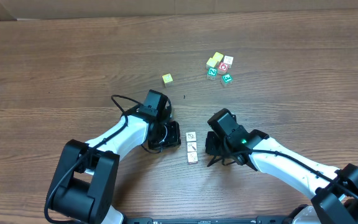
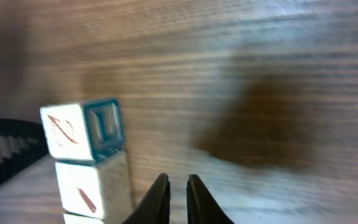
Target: Flip 3 blocks
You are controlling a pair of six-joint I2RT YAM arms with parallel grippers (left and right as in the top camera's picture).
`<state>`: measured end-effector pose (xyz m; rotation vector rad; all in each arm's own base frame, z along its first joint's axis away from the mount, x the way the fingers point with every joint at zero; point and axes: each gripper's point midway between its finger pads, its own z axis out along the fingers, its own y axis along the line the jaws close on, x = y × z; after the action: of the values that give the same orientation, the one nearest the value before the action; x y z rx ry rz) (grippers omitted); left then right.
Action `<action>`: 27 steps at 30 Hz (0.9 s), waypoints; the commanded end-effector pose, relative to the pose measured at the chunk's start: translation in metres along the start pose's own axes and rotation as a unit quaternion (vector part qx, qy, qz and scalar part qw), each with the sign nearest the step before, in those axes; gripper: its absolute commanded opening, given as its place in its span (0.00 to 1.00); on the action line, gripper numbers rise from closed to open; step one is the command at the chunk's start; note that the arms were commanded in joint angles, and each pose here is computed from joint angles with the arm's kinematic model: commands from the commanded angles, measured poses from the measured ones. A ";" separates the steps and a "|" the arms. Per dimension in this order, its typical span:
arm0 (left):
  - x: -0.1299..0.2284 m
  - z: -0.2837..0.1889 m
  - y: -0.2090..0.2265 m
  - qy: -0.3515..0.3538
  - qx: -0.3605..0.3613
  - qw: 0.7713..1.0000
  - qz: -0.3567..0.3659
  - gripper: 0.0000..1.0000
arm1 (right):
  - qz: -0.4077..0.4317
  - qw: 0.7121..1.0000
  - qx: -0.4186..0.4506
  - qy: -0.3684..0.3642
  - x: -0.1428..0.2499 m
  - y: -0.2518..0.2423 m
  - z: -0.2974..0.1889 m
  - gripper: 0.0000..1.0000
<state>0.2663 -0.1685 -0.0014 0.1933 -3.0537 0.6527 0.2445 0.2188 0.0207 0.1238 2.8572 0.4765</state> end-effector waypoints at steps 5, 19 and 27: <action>-0.058 -0.089 0.020 -0.141 -0.127 0.982 0.000 0.05 | -0.034 0.999 0.031 -0.020 -0.063 -0.007 -0.051 0.38; -0.076 -0.149 0.053 -0.201 -0.175 0.962 -0.052 1.00 | -0.019 0.992 0.108 -0.061 -0.115 -0.080 -0.078 1.00; -0.076 -0.149 0.053 -0.201 -0.175 0.963 -0.052 1.00 | -0.017 0.992 0.108 -0.062 -0.116 -0.082 -0.078 1.00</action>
<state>0.3294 -0.0541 0.1054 0.5387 -3.4140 0.0851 0.3285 0.1053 0.0838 0.1568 2.8027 0.1612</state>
